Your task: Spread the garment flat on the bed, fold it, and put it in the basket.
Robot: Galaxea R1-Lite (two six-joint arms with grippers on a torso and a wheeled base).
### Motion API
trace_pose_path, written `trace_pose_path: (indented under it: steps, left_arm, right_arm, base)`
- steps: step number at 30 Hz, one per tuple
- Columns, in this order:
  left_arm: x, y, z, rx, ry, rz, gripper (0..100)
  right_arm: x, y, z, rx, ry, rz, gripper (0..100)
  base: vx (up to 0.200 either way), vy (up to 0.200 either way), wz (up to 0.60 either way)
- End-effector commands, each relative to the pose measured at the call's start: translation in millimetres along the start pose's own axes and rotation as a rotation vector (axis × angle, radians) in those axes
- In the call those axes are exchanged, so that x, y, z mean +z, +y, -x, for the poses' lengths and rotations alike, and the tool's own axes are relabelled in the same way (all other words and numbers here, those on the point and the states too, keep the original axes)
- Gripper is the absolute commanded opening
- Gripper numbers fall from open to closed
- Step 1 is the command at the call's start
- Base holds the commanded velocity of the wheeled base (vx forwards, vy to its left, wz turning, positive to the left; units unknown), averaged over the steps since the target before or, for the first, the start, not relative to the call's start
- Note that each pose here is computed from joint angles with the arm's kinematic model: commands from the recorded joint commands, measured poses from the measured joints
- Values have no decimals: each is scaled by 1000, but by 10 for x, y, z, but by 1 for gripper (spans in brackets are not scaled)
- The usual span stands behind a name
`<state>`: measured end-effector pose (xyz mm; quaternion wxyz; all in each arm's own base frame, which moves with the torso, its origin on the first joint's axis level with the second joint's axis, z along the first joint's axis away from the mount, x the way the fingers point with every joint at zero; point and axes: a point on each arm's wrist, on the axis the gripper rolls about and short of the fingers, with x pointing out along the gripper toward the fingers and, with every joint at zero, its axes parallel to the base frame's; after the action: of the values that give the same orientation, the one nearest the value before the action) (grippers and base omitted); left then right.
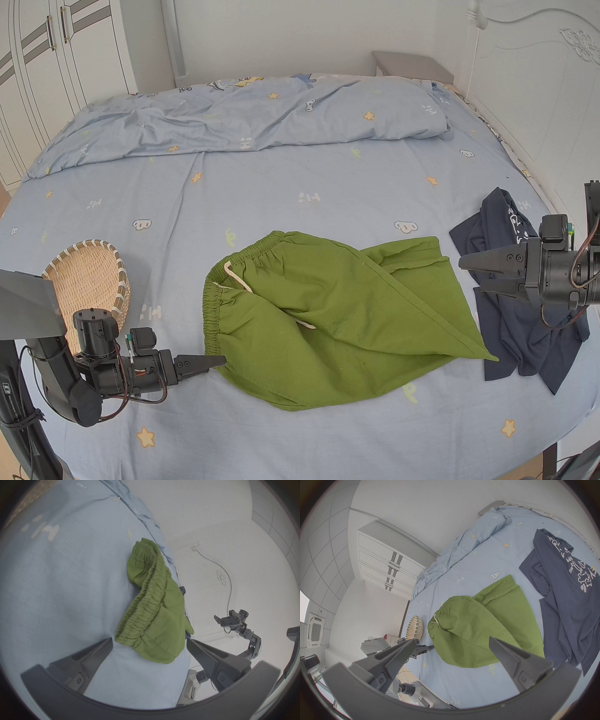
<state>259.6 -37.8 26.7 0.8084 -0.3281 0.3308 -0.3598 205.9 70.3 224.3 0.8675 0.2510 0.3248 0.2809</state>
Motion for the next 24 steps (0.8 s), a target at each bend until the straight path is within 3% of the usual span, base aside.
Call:
trace_pose_path:
  steps: [1, 24]
  left_arm:
    - [-82, 116, -51, 22, 32, 45, 100]
    - [-37, 211, -232, -33, -17, 32, 100]
  right_arm:
    - [-7, 8, 23, 1, -6, 3, 100]
    - [-12, 8, 21, 1, -4, 3, 100]
  base:
    - [0, 0, 0]
    - [0, 0, 0]
